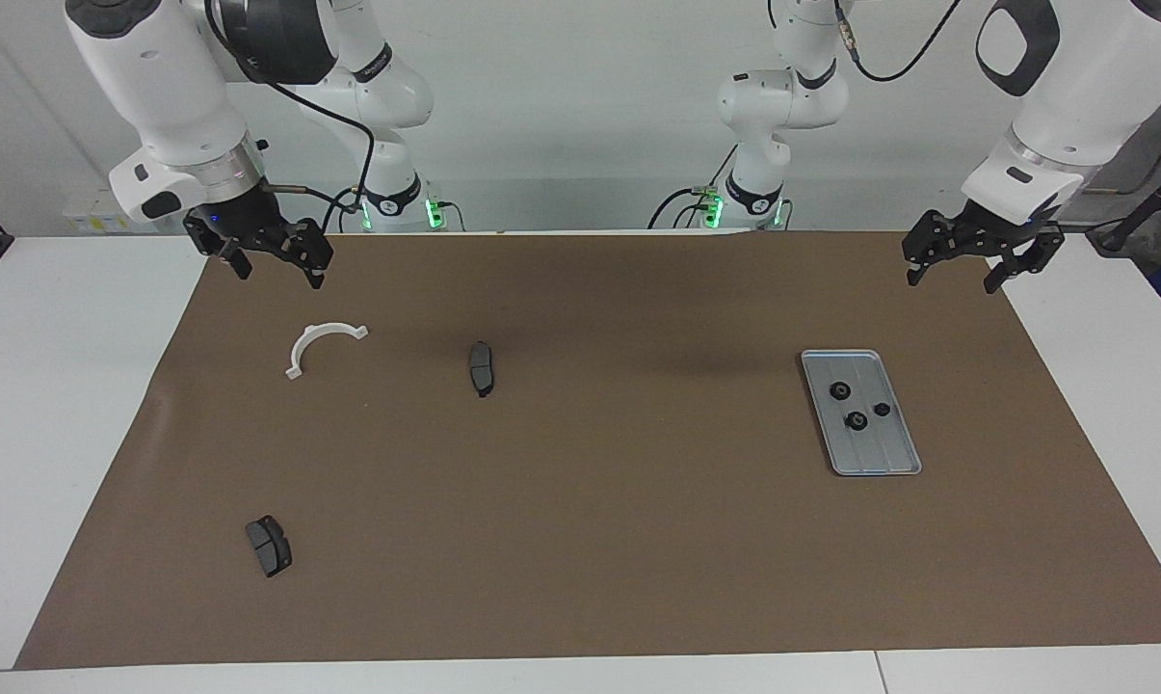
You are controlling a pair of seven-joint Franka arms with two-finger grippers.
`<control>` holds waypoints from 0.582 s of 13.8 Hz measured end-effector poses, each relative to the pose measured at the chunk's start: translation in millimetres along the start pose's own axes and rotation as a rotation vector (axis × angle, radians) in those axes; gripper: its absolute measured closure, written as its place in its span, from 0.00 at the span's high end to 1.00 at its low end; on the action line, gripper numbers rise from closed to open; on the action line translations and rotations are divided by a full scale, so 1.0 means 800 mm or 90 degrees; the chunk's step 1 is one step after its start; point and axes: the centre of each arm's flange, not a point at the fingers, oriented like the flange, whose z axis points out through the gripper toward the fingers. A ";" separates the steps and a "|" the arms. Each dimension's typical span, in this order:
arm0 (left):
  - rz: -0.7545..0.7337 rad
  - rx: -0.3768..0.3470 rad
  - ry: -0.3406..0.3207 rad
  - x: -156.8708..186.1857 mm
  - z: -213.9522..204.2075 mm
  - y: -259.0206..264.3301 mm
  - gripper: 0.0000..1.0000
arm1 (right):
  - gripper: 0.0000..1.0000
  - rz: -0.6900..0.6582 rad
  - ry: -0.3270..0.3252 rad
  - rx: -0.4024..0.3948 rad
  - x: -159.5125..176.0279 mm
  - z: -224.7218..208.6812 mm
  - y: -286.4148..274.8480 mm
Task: Pick bearing gear from pile to tray
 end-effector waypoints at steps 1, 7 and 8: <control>0.001 0.000 0.001 0.003 0.005 0.001 1.00 | 1.00 0.000 0.000 0.000 0.000 0.000 0.000; -0.085 -0.006 -0.003 0.006 0.013 0.007 1.00 | 1.00 0.000 0.000 0.000 0.000 0.000 0.000; -0.092 -0.006 -0.003 0.006 0.014 0.008 1.00 | 1.00 0.000 0.000 0.000 0.000 0.000 0.000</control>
